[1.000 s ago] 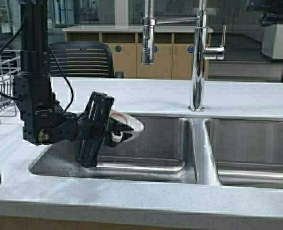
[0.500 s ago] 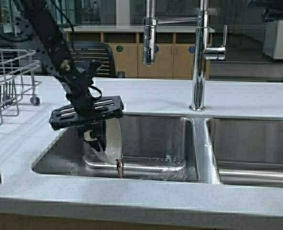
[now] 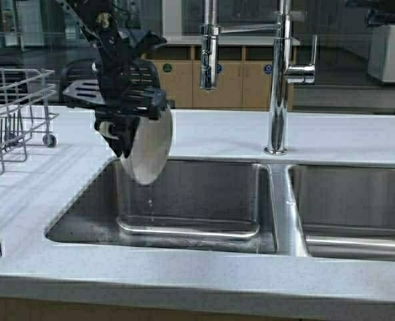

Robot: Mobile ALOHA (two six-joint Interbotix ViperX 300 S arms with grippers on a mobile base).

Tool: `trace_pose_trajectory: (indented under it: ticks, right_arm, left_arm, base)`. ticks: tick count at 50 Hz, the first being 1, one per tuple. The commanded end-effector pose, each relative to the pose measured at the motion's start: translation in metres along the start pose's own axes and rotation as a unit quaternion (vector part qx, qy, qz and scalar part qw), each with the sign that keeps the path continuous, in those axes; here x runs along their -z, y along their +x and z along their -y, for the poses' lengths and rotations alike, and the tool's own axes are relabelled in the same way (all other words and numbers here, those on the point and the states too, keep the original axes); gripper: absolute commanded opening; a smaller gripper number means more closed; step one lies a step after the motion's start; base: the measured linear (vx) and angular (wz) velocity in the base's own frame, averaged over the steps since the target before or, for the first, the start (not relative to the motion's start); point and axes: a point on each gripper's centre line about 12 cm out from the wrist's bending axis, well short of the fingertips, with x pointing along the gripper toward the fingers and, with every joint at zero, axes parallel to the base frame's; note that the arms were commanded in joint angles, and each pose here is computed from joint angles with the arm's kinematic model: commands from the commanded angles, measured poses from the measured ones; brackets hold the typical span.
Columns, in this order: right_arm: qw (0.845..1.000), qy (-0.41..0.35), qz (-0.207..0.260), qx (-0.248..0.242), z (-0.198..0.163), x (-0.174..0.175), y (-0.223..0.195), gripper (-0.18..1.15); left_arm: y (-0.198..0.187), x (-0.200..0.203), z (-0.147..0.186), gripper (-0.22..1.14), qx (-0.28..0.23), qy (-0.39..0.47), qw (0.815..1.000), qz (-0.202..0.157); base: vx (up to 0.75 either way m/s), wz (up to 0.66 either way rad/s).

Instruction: Wash the pan

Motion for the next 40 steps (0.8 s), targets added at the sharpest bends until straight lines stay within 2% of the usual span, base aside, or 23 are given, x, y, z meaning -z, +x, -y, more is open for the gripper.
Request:
trace_pose_trajectory:
  ticks: [1,7,12,18,23,32,40]
  right_arm:
    - [1.0,0.001,0.024,-0.003,-0.002,-0.013,-0.004,0.05]
    - [1.0,0.001,0.026,-0.003,-0.002,-0.015,-0.004,0.05]
    - [1.0,0.001,0.025,-0.003,-0.002,-0.014,-0.004,0.05]
    - [1.0,0.001,0.026,-0.003,-0.002,-0.014,-0.004,0.05]
    - [1.0,0.001,0.027,-0.003,-0.002,-0.014,-0.004,0.05]
    - [1.0,0.001,0.029,-0.003,-0.002,-0.016,-0.004,0.05]
    - [1.0,0.001,0.03,-0.004,-0.002,-0.017,-0.004,0.05]
  left_arm:
    - [-0.041,-0.028,-0.006,0.02,-0.012,0.018,0.998,0.062]
    - [-0.053,-0.031,-0.009,0.02,-0.017,0.034,0.996,0.081]
    - [-0.037,-0.025,-0.006,0.02,-0.011,0.071,0.994,0.086]
    - [-0.002,-0.009,-0.001,0.02,-0.013,0.113,0.992,0.052]
    - [0.003,-0.011,-0.003,0.02,-0.022,0.115,0.992,0.04]
    - [-0.032,-0.035,-0.013,0.02,-0.032,0.119,0.988,0.094]
    - [-0.076,-0.054,-0.053,0.02,-0.075,0.114,0.981,0.135]
  base:
    - [0.0,0.0]
    - [0.0,0.0]
    - [0.0,0.0]
    - [0.0,0.0]
    - [0.0,0.0]
    - [0.0,0.0]
    - [0.0,0.0]
